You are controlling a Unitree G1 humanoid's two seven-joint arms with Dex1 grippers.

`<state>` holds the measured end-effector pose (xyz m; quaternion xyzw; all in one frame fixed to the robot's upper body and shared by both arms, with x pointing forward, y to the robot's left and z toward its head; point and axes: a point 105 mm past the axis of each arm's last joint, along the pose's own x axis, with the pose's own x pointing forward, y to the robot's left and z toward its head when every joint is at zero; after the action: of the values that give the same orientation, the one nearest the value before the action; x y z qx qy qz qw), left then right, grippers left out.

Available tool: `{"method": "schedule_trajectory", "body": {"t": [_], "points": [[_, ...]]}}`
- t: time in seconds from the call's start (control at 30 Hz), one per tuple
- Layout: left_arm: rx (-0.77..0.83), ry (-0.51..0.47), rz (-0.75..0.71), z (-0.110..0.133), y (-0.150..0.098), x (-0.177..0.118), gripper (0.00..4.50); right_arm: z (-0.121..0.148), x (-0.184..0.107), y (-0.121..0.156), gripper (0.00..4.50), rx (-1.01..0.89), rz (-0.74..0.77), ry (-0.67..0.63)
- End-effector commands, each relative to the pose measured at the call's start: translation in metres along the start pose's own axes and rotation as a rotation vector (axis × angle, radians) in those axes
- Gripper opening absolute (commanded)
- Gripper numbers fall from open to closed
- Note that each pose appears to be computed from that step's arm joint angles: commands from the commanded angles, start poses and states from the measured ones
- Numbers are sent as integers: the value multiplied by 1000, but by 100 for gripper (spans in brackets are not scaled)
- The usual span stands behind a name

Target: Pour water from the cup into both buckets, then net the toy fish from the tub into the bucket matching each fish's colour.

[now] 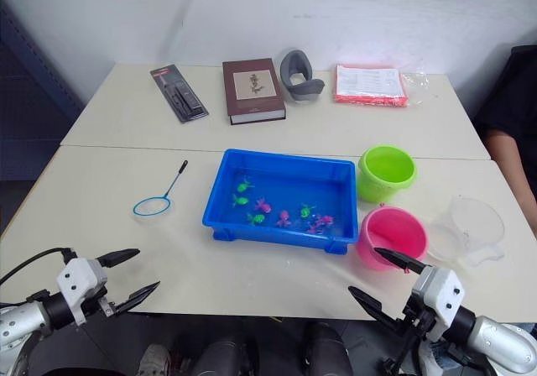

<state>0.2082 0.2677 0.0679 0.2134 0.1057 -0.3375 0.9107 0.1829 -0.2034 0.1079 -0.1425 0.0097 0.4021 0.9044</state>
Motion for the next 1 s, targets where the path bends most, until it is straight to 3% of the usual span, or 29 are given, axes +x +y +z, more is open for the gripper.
{"method": "schedule_trajectory", "body": {"t": [0.03, 0.13, 0.33, 0.47, 0.57, 1.0], "points": [[-35, -87, -23, 27, 8, 6, 448, 11, -1, 1, 450, 18, -34, -54], [-108, -227, -243, 77, -9, 33, 448, 29, -15, -10, 450, 111, -285, -160], [-101, -290, -424, 107, -31, 53, 448, 45, -57, -20, 450, 153, -693, -202], [-94, -342, -495, 126, -38, 68, 448, 38, -84, -22, 450, 167, -928, -174], [-87, -384, -534, 142, -41, 81, 448, -6, -109, -33, 450, 305, -1202, 45], [-55, -439, -588, 170, -60, 103, 448, -49, -114, -80, 450, 400, -1346, 104]]}}
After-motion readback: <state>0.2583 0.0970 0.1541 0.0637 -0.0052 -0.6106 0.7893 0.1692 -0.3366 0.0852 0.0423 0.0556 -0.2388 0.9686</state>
